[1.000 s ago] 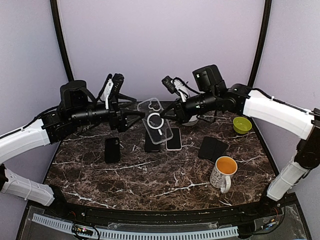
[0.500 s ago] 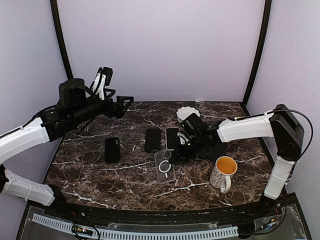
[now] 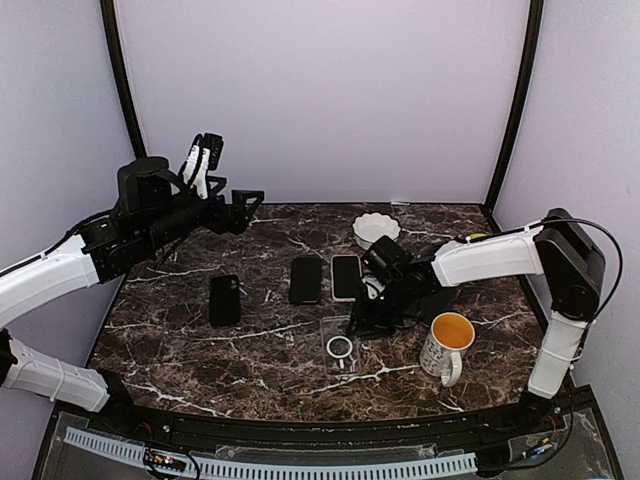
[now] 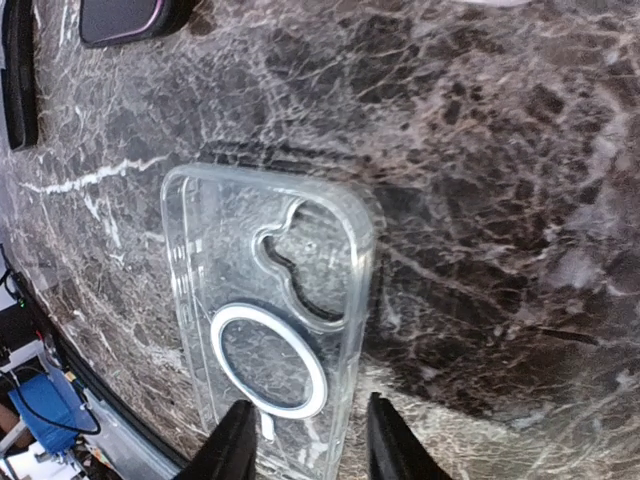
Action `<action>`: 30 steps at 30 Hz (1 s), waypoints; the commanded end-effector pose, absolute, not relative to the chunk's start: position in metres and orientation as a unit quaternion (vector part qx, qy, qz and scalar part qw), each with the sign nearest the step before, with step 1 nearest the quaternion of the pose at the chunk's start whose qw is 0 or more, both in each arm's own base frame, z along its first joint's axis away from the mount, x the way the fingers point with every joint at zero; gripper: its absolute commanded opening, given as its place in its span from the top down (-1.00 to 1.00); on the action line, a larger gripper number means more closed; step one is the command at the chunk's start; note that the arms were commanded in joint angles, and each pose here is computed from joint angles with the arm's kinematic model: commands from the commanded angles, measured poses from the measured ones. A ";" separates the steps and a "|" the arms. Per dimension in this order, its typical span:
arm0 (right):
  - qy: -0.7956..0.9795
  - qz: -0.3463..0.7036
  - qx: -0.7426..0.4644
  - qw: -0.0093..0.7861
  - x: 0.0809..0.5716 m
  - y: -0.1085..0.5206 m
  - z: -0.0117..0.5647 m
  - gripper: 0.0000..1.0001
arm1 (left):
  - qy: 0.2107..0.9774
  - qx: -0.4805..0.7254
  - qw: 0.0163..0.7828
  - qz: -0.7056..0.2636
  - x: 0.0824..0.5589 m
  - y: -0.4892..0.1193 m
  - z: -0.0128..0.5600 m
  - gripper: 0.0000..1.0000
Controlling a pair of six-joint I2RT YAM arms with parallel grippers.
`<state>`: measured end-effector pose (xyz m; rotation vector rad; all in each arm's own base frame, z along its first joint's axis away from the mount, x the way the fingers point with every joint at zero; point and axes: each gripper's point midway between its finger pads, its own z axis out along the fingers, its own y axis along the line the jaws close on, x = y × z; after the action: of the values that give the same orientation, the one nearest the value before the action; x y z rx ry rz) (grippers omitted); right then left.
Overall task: Put the phone into the phone case
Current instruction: Place the phone case at the center of the board, then pick up the phone.
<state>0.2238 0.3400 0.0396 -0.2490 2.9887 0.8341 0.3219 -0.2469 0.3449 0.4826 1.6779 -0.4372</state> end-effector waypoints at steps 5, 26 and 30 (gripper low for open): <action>0.973 0.150 -0.107 0.140 0.276 0.319 0.099 -0.18 | 0.719 0.200 0.642 -0.176 0.322 -0.237 0.358 -0.98; 0.963 -0.056 0.101 0.245 0.379 0.206 0.049 -0.97 | 0.725 0.215 0.635 -0.157 0.330 -0.240 0.336 -0.97; 0.966 -0.068 0.113 0.220 0.372 0.193 0.030 -0.97 | 0.725 0.217 0.634 -0.158 0.330 -0.241 0.335 -0.97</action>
<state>0.3746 0.1982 0.0457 0.2527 2.6536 -0.1999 0.3311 -0.2423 0.3281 0.4939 1.6924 -0.3562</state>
